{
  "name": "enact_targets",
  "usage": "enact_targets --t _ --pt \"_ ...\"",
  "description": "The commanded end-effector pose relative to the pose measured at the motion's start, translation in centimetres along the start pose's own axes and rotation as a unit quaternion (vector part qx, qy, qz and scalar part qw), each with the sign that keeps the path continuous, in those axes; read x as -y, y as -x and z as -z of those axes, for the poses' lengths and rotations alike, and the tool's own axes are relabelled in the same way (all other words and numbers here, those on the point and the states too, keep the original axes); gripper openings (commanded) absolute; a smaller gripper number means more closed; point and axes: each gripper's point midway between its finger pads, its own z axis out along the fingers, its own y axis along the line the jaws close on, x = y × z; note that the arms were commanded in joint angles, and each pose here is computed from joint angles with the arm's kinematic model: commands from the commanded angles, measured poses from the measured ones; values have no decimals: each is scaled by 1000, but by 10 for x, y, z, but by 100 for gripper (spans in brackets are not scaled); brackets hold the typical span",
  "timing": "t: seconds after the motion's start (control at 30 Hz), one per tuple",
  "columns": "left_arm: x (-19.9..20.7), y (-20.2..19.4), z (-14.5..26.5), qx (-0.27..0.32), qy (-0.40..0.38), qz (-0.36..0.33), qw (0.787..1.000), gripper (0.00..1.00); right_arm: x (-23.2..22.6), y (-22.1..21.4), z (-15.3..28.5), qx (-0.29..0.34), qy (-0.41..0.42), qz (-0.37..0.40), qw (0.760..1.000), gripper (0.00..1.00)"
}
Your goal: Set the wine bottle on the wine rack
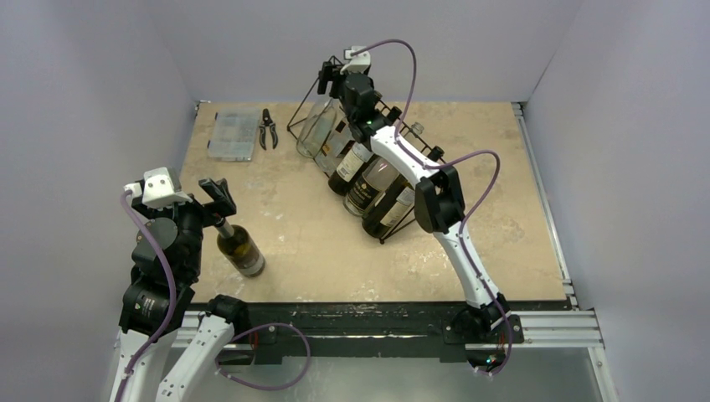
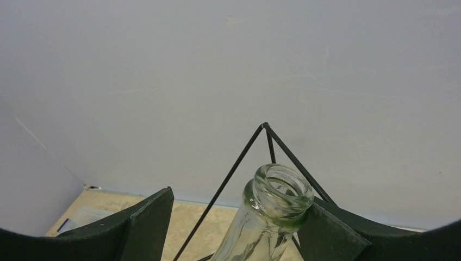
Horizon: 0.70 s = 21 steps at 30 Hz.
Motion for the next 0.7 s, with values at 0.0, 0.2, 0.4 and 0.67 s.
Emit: enact_targets --t 0.0,0.2,0.4,0.67 --pt "6 6 -4 11 -9 1 1000 100 -10 99 11 87 6 -5 996 83" --pt "6 5 -4 10 -10 1 1000 100 0 100 9 86 -1 0 996 87" --pt "6 5 -5 8 -9 -1 1000 100 9 101 7 84 -9 5 996 90" --pt "7 4 -6 5 -10 -1 1000 100 15 102 7 84 -14 14 996 91"
